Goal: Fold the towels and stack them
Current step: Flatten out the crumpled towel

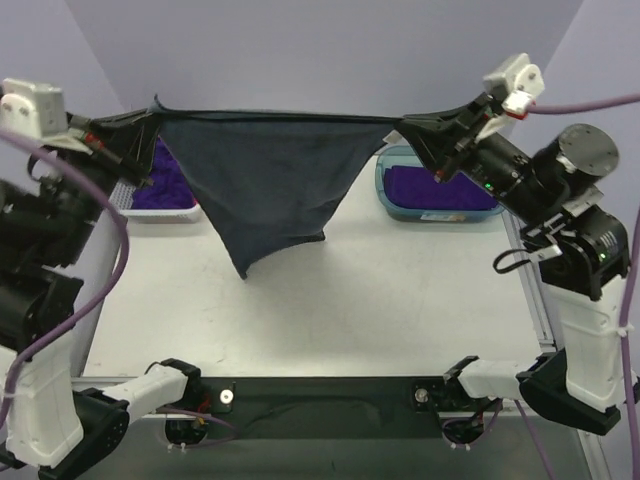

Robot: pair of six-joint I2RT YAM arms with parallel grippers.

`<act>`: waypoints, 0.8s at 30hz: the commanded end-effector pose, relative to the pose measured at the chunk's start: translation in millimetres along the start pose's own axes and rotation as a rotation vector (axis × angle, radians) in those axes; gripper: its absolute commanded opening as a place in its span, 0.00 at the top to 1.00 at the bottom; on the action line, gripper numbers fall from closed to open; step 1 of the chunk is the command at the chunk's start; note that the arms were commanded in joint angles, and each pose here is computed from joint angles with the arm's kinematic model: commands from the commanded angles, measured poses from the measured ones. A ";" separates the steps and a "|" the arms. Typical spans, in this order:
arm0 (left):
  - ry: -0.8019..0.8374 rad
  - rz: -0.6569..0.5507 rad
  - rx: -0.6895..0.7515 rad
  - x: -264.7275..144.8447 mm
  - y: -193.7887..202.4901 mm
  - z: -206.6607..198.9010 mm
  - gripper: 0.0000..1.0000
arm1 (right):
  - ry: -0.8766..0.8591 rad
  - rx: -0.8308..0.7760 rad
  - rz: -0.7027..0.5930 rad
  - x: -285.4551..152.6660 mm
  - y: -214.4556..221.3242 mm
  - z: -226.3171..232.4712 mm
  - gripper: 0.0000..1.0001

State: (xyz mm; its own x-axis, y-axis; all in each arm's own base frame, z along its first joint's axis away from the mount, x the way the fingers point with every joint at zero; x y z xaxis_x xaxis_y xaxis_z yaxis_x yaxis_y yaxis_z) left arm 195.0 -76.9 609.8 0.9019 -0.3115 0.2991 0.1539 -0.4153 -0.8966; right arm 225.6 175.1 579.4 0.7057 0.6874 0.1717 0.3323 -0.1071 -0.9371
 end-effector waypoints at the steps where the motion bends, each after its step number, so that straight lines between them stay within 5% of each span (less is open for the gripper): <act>1: 0.039 -0.187 0.066 -50.5 -55.5 -12.4 1.00 | 0.060 -0.038 -0.135 -51.6 -46.9 -9.3 1.00; 8: 0.169 -0.277 0.036 -91.4 -84.8 -37.6 1.00 | 0.053 -0.043 -0.275 -94.7 -91.0 -5.6 1.00; 14: 0.087 -0.204 -0.010 -50.8 -63.7 -23.3 1.00 | 0.103 -0.049 -0.242 -73.6 -85.0 -17.0 1.00; 20: -0.253 0.032 -0.007 41.2 27.1 43.3 1.00 | 0.221 -0.062 0.044 9.6 4.8 -46.3 1.00; 24: -0.476 0.272 0.042 116.0 139.2 105.8 0.97 | 0.271 0.039 0.285 74.0 118.9 -90.1 1.00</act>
State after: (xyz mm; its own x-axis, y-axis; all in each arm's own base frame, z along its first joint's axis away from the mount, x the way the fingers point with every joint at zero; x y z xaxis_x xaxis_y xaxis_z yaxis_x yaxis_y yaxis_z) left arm 279.4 -99.2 562.5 0.9593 -0.2587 0.1132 0.0016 -0.3958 -0.9183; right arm 284.4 167.2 566.8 0.7886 0.6037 0.1170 0.2674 -0.1654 -0.9493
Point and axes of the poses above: each gripper's point midway between its finger pads, its own x axis out along the fingers, its own z axis along the line the jaws close on, y = z × x, the point moved 4 cm from there along -x, back along the fingers, and after that the axes turned 10 degrees about -x, right-handed, at the moved point
